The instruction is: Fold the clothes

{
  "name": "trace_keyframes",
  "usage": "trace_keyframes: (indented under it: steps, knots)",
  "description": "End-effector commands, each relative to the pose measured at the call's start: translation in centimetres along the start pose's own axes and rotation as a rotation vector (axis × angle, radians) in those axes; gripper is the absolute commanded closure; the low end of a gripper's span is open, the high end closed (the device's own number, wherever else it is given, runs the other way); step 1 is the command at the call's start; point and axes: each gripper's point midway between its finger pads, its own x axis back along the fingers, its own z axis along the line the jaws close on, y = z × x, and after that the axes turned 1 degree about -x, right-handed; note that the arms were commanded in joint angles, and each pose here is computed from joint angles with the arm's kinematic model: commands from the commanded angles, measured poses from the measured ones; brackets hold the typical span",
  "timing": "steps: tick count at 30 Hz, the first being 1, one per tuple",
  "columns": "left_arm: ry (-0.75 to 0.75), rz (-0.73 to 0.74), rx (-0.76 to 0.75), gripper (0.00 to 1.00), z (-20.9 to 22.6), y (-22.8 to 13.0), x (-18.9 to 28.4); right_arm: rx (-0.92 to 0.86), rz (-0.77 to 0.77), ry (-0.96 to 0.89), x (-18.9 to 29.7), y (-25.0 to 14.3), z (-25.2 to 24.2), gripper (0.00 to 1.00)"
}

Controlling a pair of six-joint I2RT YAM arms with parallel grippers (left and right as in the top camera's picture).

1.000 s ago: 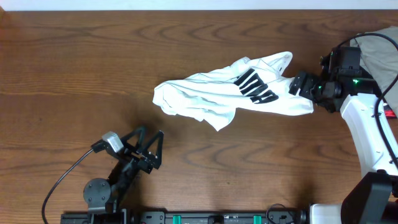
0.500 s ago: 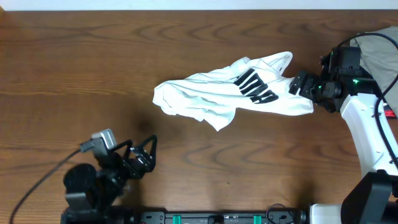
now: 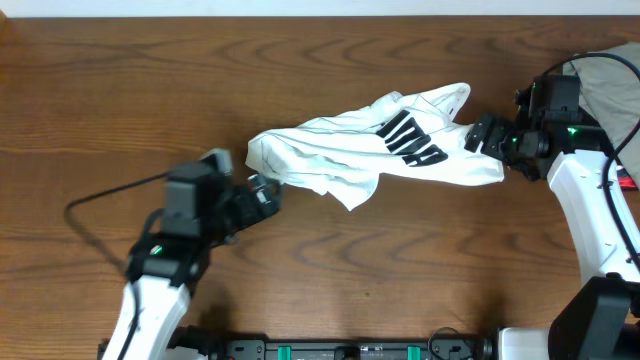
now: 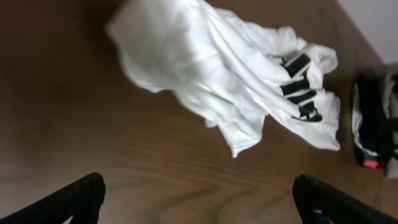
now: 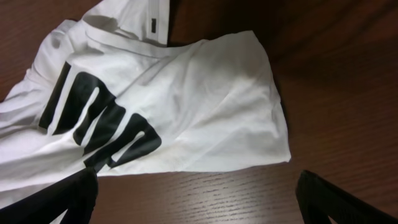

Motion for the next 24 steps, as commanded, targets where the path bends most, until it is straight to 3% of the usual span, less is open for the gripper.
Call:
trace_keyframes:
  steps: [1, 6, 9, 17, 24]
  knots:
    - [0.111, 0.007, 0.070, 0.02, 0.6, -0.8, -2.7, 0.003, -0.002, 0.005, 0.0, 0.2, 0.1, 0.01]
    - [0.237, -0.027, 0.155, 0.02, 1.5, -1.8, -5.8, 0.003, 0.005, 0.002, 0.0, 0.0, 0.1, 0.01]
    - [0.214, -0.025, 0.215, 0.02, 0.8, -2.2, -7.7, 0.009, 0.003, -0.001, 0.0, 0.1, 0.0, 0.01]
    - [0.090, 0.048, 0.200, 0.02, -1.4, -3.3, -12.5, -0.006, -0.027, -0.064, 0.1, 0.8, -1.6, 0.01]
    - [0.111, 0.071, 0.203, 0.02, 0.1, -4.2, -15.8, -0.030, -0.028, -0.078, 0.2, 1.1, -2.8, 0.01]
